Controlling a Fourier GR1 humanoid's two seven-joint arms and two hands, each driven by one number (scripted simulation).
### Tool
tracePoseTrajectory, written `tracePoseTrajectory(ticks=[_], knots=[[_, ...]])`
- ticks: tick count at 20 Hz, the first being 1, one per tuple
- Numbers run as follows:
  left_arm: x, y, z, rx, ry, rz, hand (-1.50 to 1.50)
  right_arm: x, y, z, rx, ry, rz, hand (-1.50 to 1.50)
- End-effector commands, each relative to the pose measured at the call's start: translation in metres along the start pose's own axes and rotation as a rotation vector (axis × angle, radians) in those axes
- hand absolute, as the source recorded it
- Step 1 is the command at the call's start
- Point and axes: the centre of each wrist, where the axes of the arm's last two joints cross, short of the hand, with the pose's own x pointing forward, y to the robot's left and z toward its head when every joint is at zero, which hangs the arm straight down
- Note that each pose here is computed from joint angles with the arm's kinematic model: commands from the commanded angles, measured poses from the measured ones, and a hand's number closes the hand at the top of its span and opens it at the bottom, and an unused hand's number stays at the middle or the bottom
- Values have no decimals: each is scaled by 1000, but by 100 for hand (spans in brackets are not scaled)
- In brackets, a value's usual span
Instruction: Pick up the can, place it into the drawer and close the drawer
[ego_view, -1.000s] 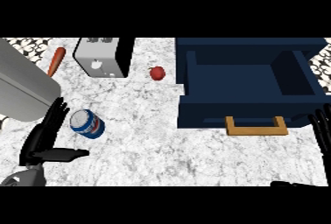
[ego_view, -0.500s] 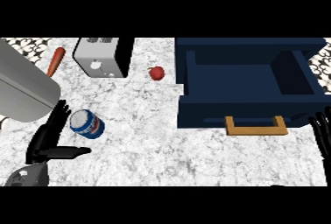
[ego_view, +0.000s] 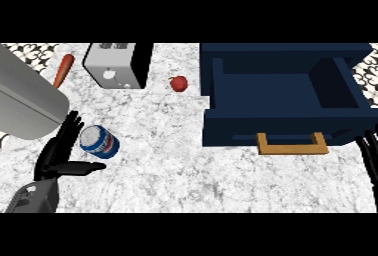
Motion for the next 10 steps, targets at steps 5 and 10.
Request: tracePoseTrajectory(ticks=[5,10], knots=[[-4,-7,-10,-7,8,5,-150,18,0,-21,6,-8,-5,-150],[5,-36,-32,-19,18,9,-150,11,-1,-20,-10,22,7,-150]])
